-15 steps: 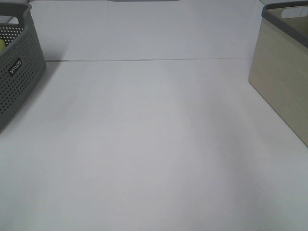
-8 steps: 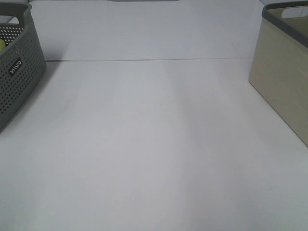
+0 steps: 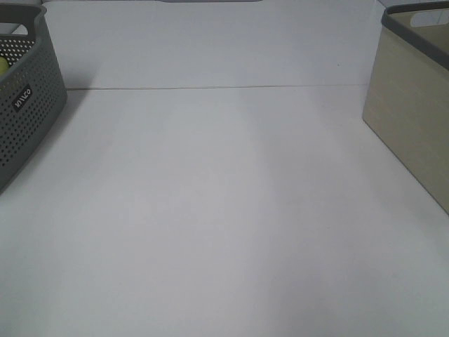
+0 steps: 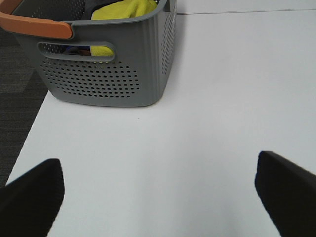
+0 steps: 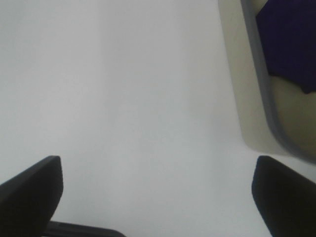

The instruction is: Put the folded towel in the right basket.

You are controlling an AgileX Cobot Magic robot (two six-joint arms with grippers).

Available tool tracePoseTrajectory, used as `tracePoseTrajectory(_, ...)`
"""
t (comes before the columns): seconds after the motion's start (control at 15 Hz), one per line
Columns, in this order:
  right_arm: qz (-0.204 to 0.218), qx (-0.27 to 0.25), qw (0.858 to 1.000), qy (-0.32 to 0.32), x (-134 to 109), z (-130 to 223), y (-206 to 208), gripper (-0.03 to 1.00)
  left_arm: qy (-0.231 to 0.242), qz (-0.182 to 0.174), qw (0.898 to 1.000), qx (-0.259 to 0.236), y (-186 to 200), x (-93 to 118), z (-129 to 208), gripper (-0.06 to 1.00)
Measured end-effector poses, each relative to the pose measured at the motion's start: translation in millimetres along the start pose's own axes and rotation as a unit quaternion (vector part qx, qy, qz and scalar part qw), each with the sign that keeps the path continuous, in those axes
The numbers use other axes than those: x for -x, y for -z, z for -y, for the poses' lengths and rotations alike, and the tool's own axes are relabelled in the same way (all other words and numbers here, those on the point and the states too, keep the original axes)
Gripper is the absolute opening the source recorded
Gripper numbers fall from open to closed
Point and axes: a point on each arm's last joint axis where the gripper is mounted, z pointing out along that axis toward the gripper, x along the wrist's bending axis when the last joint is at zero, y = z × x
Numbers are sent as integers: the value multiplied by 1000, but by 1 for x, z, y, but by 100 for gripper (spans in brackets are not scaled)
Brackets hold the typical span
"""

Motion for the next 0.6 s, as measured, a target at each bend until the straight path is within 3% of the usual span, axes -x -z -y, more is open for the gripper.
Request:
tracePoseTrajectory(0.07, -4, 21, 1000, -1, 1, 60, 13, 94, 0, 0, 1000, 0, 0, 0, 0, 99)
tracePoseTrajectory(0.13, -4, 31, 999, -1, 2, 88, 14, 94, 0, 0, 1000, 0, 0, 0, 0, 99)
tracePoseTrajectory(0.33, 3, 94, 996, 7, 5, 145, 20, 94, 0, 0, 1000, 0, 0, 0, 0, 99)
tracePoseTrajectory(0.6, 24, 196, 980, 23, 11, 199, 25, 94, 0, 0, 1000, 0, 0, 0, 0, 99)
